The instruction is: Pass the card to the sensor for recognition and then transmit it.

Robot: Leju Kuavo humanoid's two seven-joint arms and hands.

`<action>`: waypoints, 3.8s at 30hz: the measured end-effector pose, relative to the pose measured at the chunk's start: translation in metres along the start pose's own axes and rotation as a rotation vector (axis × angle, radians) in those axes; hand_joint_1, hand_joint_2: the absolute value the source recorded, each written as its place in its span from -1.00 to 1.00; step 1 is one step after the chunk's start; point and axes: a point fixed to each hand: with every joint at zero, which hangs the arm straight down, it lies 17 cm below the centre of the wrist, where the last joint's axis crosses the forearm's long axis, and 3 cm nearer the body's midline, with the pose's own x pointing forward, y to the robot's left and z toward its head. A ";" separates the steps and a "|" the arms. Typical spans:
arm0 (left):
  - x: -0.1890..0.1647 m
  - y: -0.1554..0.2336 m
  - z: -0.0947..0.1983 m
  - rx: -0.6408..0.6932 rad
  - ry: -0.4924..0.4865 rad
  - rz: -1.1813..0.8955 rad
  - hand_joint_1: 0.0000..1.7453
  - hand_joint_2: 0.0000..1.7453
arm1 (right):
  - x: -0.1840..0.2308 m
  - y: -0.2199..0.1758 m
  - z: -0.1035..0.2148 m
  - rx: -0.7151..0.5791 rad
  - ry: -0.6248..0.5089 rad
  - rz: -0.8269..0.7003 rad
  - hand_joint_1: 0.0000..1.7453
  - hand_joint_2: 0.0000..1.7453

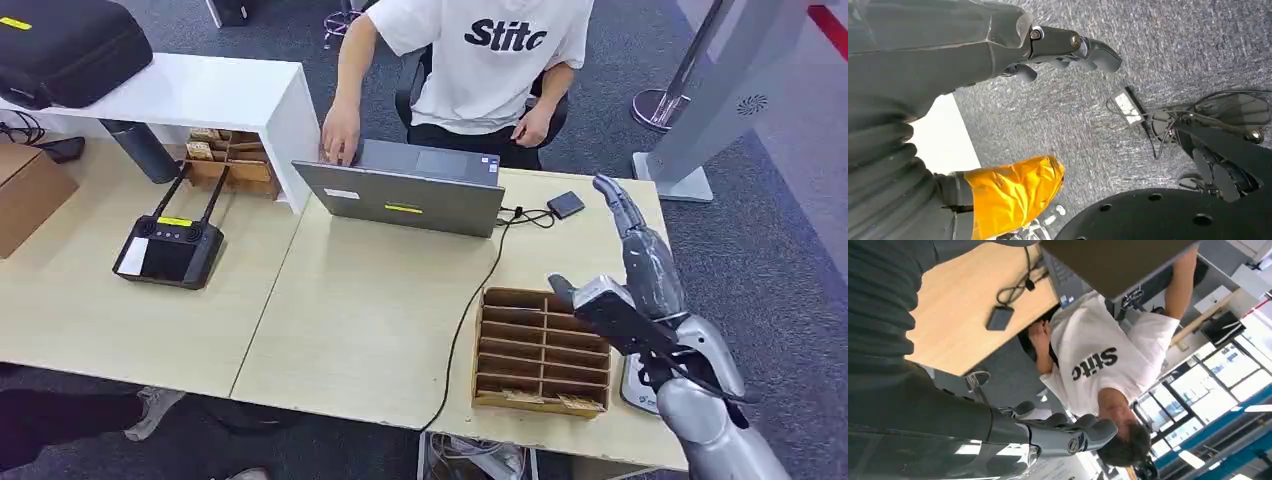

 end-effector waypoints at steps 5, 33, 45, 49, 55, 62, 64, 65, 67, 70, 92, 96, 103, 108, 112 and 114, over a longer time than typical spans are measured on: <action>-0.001 -0.002 0.000 0.001 0.001 0.011 -1.00 1.00 | -0.004 0.013 0.027 0.043 0.016 0.027 -1.00 1.00; -0.001 -0.004 0.000 -0.007 0.000 0.021 -1.00 1.00 | 0.012 0.043 0.038 0.128 -0.037 0.115 -1.00 1.00; -0.001 -0.001 0.001 -0.009 0.002 0.027 -1.00 1.00 | 0.006 0.077 0.038 0.221 -0.022 0.150 -1.00 1.00; -0.002 0.000 0.001 -0.009 0.005 0.027 -1.00 1.00 | 0.000 0.089 0.036 0.241 0.007 0.149 -1.00 1.00; -0.003 0.001 0.001 -0.008 0.011 0.024 -1.00 1.00 | -0.005 0.103 0.031 0.247 0.035 0.153 -1.00 1.00; -0.003 0.004 0.001 -0.005 0.012 0.016 -1.00 1.00 | -0.007 0.116 0.028 0.252 0.049 0.140 -1.00 1.00; -0.004 0.005 0.001 -0.006 0.013 0.010 -1.00 1.00 | -0.008 0.119 0.027 0.254 0.053 0.137 -1.00 1.00; -0.004 0.005 0.001 -0.006 0.013 0.008 -1.00 1.00 | -0.009 0.120 0.027 0.254 0.055 0.137 -1.00 1.00; -0.004 0.005 0.001 -0.007 0.013 0.004 -1.00 1.00 | -0.009 0.122 0.026 0.252 0.058 0.136 -1.00 1.00; -0.004 0.005 0.001 -0.008 0.013 0.003 -1.00 1.00 | -0.010 0.126 0.027 0.254 0.064 0.135 -1.00 1.00; -0.005 0.007 0.002 -0.007 0.014 -0.003 -1.00 1.00 | -0.022 0.133 0.030 0.245 0.083 0.220 -1.00 1.00; -0.004 0.007 0.002 -0.007 0.013 -0.004 -1.00 1.00 | -0.025 0.130 0.028 0.229 0.089 0.253 -1.00 1.00; -0.005 0.008 0.001 -0.002 0.014 -0.008 -1.00 1.00 | -0.033 0.135 0.031 0.238 0.110 0.248 -1.00 1.00; -0.005 0.008 0.001 -0.002 0.014 -0.015 -1.00 1.00 | -0.034 0.135 0.032 0.239 0.113 0.246 -0.98 1.00; -0.005 0.008 0.001 -0.003 0.015 -0.021 -1.00 1.00 | -0.034 0.136 0.032 0.239 0.114 0.242 0.84 1.00; -0.005 0.008 0.001 -0.002 0.015 -0.020 -1.00 1.00 | -0.033 0.136 0.032 0.238 0.112 0.240 0.98 1.00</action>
